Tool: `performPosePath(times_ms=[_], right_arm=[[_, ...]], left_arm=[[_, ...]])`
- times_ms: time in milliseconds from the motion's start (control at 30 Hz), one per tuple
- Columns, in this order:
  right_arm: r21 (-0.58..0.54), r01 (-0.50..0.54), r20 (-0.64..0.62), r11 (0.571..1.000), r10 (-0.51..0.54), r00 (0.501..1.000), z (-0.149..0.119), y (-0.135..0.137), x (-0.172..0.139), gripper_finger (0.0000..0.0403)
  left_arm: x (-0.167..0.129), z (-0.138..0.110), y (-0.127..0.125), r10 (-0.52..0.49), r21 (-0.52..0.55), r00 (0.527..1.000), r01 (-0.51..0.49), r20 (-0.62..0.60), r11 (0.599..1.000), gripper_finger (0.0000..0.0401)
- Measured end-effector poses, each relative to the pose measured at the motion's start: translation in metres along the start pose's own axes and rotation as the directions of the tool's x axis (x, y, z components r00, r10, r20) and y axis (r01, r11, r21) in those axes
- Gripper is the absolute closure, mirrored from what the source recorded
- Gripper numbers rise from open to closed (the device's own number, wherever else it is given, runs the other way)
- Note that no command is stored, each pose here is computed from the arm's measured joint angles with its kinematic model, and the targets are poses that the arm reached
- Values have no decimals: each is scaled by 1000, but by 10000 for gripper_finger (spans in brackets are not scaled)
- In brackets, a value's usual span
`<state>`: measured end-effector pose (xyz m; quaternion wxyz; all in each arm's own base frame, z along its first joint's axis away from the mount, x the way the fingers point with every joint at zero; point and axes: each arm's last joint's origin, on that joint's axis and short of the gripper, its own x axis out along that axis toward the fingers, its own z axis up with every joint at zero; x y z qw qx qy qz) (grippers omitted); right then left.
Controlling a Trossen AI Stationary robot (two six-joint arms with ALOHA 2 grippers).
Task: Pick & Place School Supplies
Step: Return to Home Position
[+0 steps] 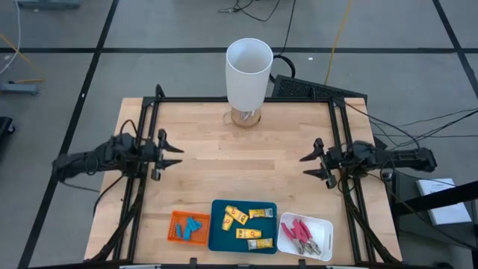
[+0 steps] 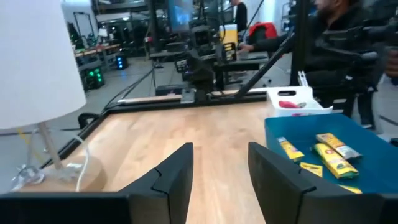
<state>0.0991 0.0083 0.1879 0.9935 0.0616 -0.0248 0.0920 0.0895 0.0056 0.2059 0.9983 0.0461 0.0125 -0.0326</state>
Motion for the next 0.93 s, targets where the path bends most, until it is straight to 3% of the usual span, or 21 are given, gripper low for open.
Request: performPosePath(times_ms=[200, 400, 600, 933], right_arm=[[-26, 59, 28, 998, -58, 998, 1, -4, -7, 195], [-29, 100, 33, 995, -99, 995, -4, -9, -7, 198], [-38, 121, 168, 992, -113, 979, 2, -11, -7, 196], [-16, 172, 29, 985, -172, 985, -12, -16, -6, 198]], left_arm=[[-3, -2, 13, 72, -14, 997, -72, 4, 997, 246], [2, -26, 25, 172, -65, 983, -168, 60, 984, 230], [2, -37, 29, 149, -101, 988, -144, 49, 984, 216], [1, -38, 31, 171, -93, 985, -167, 37, 982, 221]])
